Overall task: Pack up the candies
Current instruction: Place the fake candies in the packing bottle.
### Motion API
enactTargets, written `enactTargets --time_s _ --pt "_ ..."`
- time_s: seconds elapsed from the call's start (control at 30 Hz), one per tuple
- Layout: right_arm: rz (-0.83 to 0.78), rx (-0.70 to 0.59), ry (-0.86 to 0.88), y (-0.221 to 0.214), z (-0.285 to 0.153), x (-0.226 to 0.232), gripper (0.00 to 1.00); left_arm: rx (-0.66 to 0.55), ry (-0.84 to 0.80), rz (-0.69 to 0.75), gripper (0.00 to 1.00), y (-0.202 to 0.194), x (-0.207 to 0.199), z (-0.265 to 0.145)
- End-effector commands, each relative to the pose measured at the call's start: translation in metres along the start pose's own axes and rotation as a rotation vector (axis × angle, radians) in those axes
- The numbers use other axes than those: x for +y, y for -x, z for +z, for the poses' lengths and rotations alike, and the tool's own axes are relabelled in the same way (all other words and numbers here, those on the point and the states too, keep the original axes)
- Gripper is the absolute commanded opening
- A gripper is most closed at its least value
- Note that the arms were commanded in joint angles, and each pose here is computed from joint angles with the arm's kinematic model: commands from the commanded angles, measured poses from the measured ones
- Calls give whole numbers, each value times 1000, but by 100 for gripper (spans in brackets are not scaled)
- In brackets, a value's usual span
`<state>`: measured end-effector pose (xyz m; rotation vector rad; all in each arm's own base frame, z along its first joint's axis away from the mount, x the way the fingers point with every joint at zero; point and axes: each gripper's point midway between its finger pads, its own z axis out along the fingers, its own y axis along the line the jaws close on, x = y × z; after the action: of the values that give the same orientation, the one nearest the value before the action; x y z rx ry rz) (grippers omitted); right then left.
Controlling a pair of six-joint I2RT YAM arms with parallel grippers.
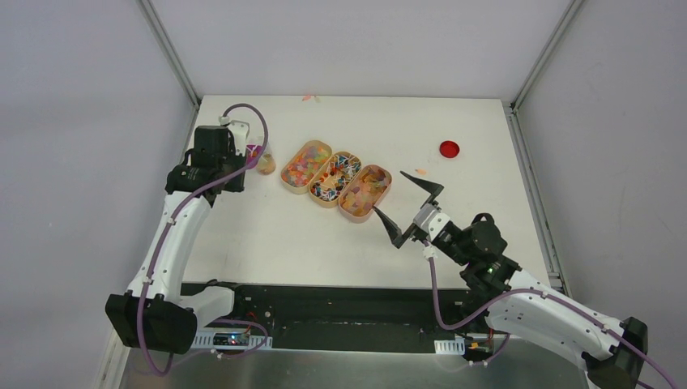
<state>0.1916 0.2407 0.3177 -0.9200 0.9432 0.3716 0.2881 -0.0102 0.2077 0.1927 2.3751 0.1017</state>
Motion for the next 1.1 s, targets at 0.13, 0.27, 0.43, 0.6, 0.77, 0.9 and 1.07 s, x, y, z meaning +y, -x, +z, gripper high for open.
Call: enactTargets --time_s 0.13,0.27,0.43,0.6,0.77,0.9,1.07 --pt "-7 -38 -17 8 3 -5 99 -22 18 -24 0 18 7 -11" --pt "-7 -37 -17 8 2 -4 99 -15 19 -18 0 19 7 -15" --pt "-3 -40 -13 8 2 -3 99 11 26 -10 0 25 10 -18" --pt "0 -44 -15 9 0 -3 99 28 27 -15 0 28 11 -20" --pt "0 -50 -20 10 -1 -4 99 57 17 -24 0 29 9 -18" --pt "1 -53 -22 11 -2 -5 99 86 9 -29 0 29 7 -17" --pt "0 -51 -21 10 -2 -5 99 101 4 -32 0 32 7 -19"
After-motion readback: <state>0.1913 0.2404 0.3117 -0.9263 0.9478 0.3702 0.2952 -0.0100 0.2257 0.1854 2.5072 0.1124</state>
